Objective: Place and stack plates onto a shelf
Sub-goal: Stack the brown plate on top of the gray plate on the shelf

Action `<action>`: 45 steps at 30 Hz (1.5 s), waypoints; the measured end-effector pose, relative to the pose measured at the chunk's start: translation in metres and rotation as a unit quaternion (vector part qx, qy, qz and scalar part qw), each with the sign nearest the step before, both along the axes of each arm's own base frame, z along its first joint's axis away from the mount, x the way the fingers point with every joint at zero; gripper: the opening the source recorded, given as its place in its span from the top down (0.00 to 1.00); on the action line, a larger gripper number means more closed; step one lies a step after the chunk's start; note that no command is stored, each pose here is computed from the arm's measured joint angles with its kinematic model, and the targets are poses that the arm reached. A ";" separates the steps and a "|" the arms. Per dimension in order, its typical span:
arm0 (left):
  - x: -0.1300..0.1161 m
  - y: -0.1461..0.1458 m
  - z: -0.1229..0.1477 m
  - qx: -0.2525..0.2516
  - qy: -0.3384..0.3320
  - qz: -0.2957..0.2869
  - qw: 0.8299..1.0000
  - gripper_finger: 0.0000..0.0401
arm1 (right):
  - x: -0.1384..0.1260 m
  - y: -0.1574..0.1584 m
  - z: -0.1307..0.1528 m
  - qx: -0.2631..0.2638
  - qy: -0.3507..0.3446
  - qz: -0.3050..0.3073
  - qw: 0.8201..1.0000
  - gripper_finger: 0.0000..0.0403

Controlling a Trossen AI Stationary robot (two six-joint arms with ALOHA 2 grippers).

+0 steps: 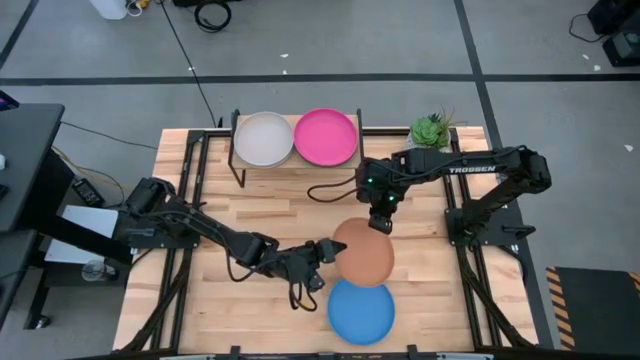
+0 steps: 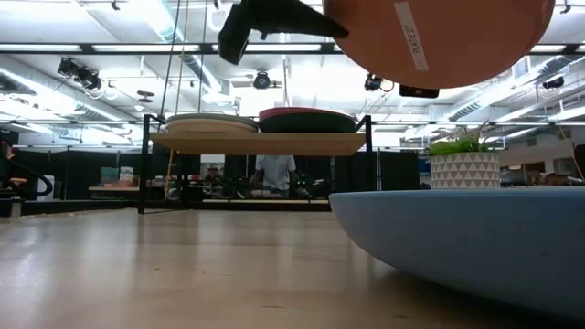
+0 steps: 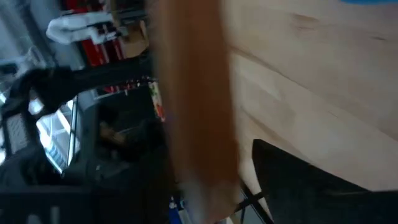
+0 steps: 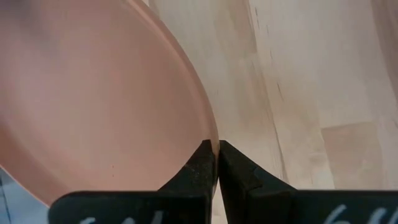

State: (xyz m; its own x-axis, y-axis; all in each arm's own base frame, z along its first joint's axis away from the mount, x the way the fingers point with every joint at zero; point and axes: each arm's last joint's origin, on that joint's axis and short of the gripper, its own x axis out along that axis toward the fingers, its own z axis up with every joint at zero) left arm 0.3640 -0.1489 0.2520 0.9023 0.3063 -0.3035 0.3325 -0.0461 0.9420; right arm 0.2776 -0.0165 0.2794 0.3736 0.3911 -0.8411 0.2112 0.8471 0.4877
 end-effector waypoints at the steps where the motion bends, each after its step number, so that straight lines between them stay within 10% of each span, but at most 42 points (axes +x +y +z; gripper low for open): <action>1: 0.000 0.000 -0.001 0.007 0.005 -0.003 1.000 0.49 | 0.000 0.000 0.000 0.002 0.000 0.001 1.000 0.95; 14: -0.001 0.001 -0.004 0.000 0.016 -0.005 1.000 0.82 | 0.001 0.000 0.001 0.006 -0.011 0.003 1.000 0.93; 29: -0.004 0.003 -0.008 -0.021 0.029 0.020 0.999 0.83 | 0.002 -0.006 0.034 0.007 -0.030 -0.004 1.000 0.65; 45: -0.088 0.044 0.054 -0.111 0.011 0.221 0.969 0.83 | -0.066 -0.010 0.132 -0.217 -0.124 -0.118 0.961 0.53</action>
